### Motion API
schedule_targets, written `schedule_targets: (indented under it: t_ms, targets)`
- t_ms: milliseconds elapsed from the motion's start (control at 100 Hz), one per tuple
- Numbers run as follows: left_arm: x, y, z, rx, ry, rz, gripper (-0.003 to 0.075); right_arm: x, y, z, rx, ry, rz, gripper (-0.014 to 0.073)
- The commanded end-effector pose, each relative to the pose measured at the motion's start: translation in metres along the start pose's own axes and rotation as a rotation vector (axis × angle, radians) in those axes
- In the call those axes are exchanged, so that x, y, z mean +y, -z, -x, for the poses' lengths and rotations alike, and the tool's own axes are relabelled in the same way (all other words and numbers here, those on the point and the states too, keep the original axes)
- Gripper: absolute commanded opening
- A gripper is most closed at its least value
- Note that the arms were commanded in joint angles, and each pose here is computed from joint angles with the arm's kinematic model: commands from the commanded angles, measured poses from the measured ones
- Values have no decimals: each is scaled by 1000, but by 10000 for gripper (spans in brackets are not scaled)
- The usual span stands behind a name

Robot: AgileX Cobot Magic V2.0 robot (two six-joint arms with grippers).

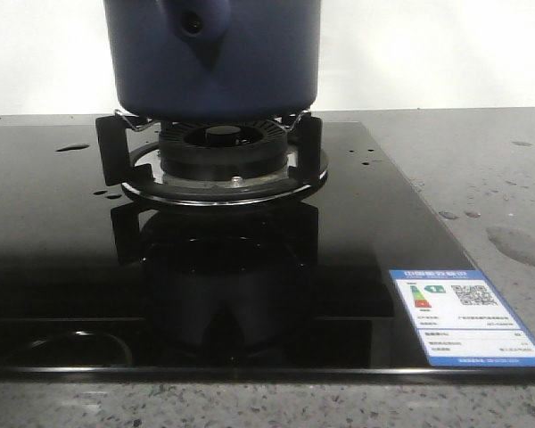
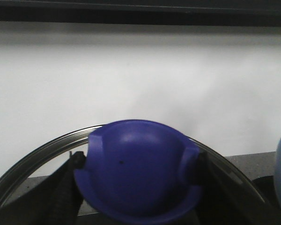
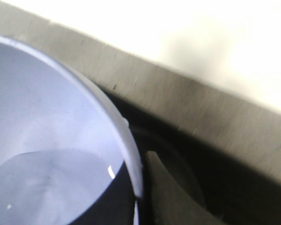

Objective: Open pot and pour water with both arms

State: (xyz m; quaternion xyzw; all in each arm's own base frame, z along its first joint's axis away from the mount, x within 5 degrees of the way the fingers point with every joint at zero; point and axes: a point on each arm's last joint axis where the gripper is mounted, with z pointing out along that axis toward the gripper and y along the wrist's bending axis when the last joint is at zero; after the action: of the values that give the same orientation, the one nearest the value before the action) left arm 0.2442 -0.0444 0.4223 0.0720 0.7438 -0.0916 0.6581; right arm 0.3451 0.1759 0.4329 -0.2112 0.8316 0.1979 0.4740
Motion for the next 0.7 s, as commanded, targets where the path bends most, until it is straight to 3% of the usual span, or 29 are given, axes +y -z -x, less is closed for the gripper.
schedule_targets:
  t_ms: [0,160,690]
  targets:
    - [3,11,27,-166,6,40,390,7,23,24,-253,67,-51,-44]
    - [3,11,27,-166,6,40,390,8,18,13,-397,129,-104,-44]
    - [3,11,27,-166,6,40,390,3,21,-27,-782,168,-177,-46]
